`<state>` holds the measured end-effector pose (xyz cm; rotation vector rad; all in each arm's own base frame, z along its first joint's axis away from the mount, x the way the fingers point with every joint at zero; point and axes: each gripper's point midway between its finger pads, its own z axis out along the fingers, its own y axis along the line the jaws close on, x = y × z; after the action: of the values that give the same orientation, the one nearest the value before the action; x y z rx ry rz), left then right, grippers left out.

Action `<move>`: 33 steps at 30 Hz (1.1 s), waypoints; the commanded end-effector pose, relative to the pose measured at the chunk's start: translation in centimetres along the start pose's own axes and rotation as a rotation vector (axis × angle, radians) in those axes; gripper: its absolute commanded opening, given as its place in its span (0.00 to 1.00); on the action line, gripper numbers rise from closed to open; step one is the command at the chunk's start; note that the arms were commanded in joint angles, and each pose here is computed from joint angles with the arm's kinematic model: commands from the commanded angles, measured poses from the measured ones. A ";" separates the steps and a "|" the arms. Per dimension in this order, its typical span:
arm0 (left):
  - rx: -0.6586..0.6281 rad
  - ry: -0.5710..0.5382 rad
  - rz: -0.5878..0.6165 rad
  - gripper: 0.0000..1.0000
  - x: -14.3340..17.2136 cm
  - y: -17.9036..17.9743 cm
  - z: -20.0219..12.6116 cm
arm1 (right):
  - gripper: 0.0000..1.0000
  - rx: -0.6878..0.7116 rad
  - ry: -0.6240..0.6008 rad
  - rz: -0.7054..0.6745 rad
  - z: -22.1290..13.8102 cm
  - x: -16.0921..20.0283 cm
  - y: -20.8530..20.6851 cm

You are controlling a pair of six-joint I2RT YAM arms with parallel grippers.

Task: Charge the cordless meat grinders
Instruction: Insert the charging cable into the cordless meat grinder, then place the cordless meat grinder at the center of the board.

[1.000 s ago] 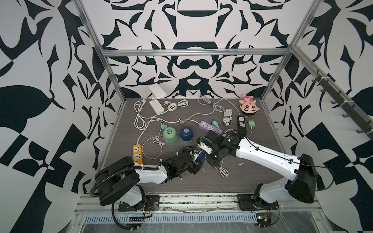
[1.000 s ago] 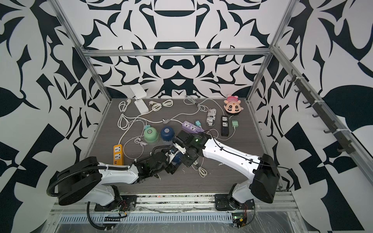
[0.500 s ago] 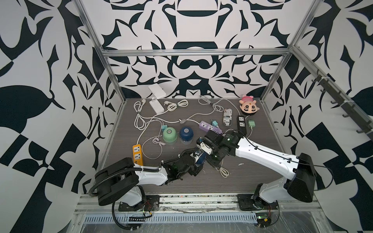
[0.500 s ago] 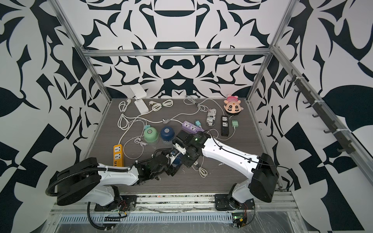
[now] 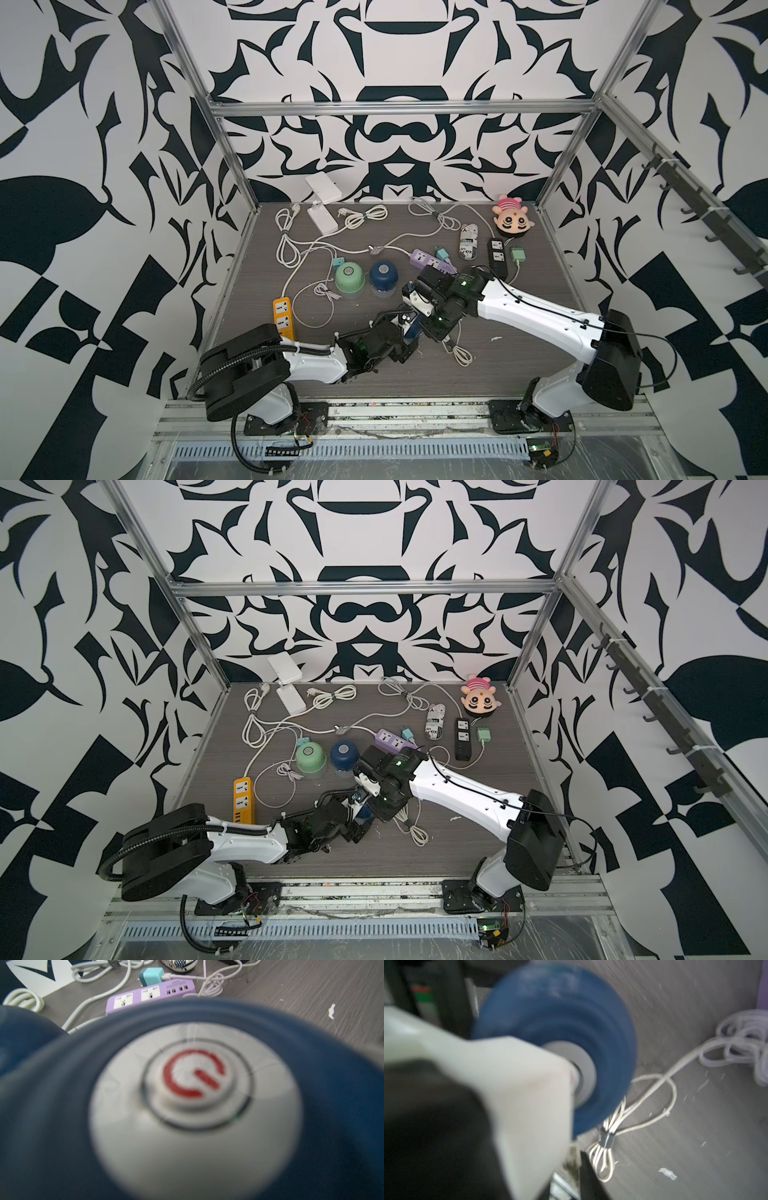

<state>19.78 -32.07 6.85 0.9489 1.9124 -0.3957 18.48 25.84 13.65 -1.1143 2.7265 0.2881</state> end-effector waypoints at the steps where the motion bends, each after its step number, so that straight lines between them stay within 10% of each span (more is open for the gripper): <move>1: 0.056 -0.108 -0.024 0.40 -1.7 -1.5 -0.4 | 0.43 -0.003 -0.284 -0.016 -3.5 -5.7 0.0; 10: 0.004 -0.119 -0.074 0.42 -0.1 0.0 0.7 | 0.68 0.132 -0.352 0.135 -6.7 -2.5 -5.5; 33: 0.148 -0.158 -0.020 0.67 -1.3 -4.4 5.8 | 0.77 0.464 -0.579 1.225 -8.3 4.9 -35.2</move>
<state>20.51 -37.26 4.35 0.9275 1.8016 -0.5634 37.06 -2.60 16.92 0.6214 2.4433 0.0381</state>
